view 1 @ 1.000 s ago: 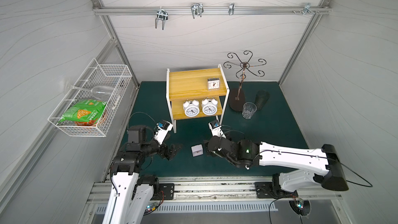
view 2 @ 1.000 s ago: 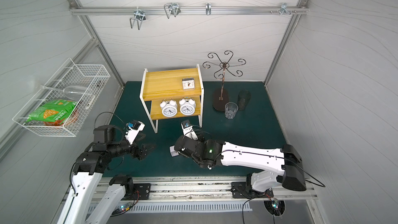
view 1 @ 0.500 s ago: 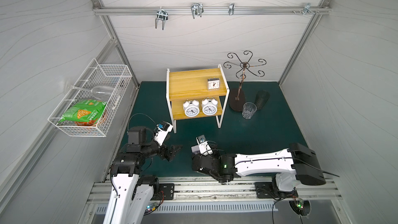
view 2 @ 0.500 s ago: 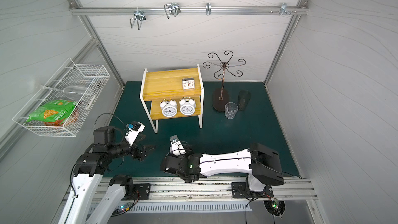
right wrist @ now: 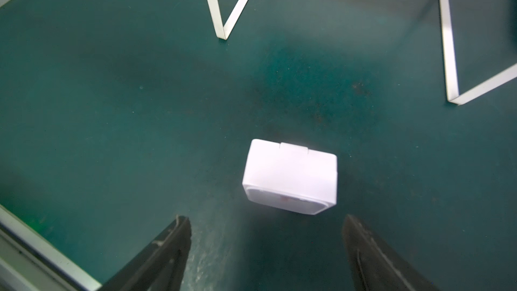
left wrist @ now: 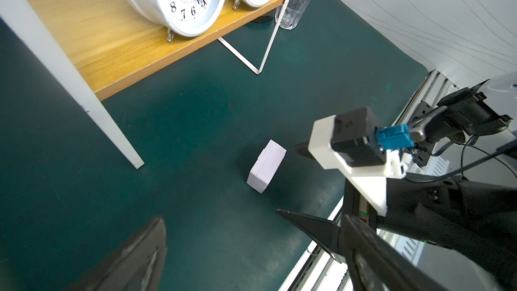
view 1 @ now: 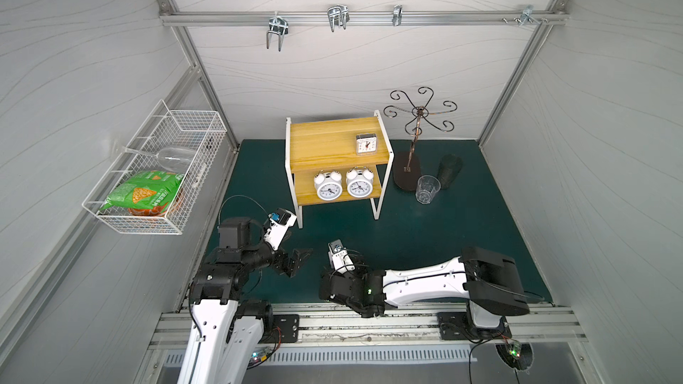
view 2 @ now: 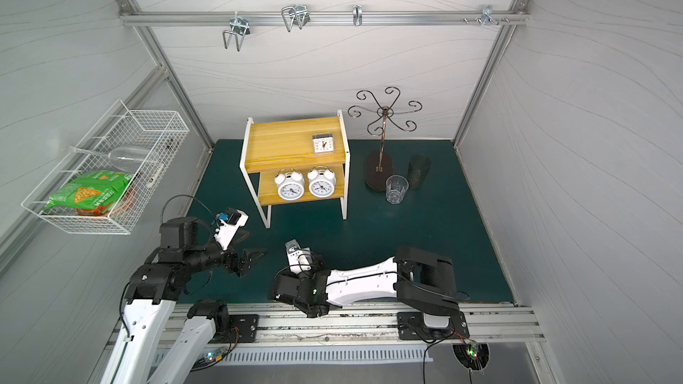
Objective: Place the alarm clocks on the shelf by style
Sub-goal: Pick up the alarm from the center of the board.
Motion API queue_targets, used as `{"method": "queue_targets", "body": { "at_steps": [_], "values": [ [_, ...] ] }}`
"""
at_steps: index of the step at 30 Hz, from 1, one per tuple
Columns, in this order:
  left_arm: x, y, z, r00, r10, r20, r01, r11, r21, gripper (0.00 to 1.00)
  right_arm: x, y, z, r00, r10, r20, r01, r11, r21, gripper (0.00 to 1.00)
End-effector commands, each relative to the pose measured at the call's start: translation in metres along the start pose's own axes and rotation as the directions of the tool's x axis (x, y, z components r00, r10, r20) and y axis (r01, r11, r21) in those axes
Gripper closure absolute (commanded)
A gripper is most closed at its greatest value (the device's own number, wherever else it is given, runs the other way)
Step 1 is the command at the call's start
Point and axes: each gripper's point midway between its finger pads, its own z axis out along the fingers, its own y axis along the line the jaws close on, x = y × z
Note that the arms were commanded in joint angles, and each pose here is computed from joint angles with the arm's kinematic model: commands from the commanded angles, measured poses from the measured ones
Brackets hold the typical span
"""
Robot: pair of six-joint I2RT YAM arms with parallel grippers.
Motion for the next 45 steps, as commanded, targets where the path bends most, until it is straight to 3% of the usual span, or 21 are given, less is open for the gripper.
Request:
{"method": "queue_targets", "body": {
  "at_steps": [1, 14, 25, 33, 45],
  "values": [
    [-0.007, 0.001, -0.002, 0.999, 0.040, 0.026, -0.039, 0.999, -0.011, 0.01, -0.002, 0.001, 0.012, 1.000, 0.022, -0.002, -0.022, 1.000, -0.007, 0.11],
    [-0.007, 0.002, -0.001, 0.999, 0.041, 0.023, -0.041, 0.999, -0.015, 0.01, 0.008, -0.009, 0.042, 1.000, 0.017, -0.003, -0.017, 0.999, 0.027, 0.16],
    [-0.006, 0.001, -0.002, 0.999, 0.043, 0.022, -0.042, 0.999, -0.014, 0.01, 0.006, -0.013, 0.042, 1.000, 0.016, 0.008, -0.016, 0.999, 0.029, 0.35],
    [-0.007, -0.006, -0.007, 0.997, 0.074, 0.023, -0.074, 0.997, -0.002, 0.01, -0.023, -0.022, 0.013, 0.999, 0.001, 0.036, -0.001, 1.000, 0.018, 0.41],
    [-0.020, -0.020, -0.018, 0.994, 0.100, 0.047, -0.102, 0.994, 0.040, 0.01, -0.106, -0.053, -0.056, 0.998, 0.029, 0.052, -0.029, 1.000, -0.004, 0.47]
  ]
}}
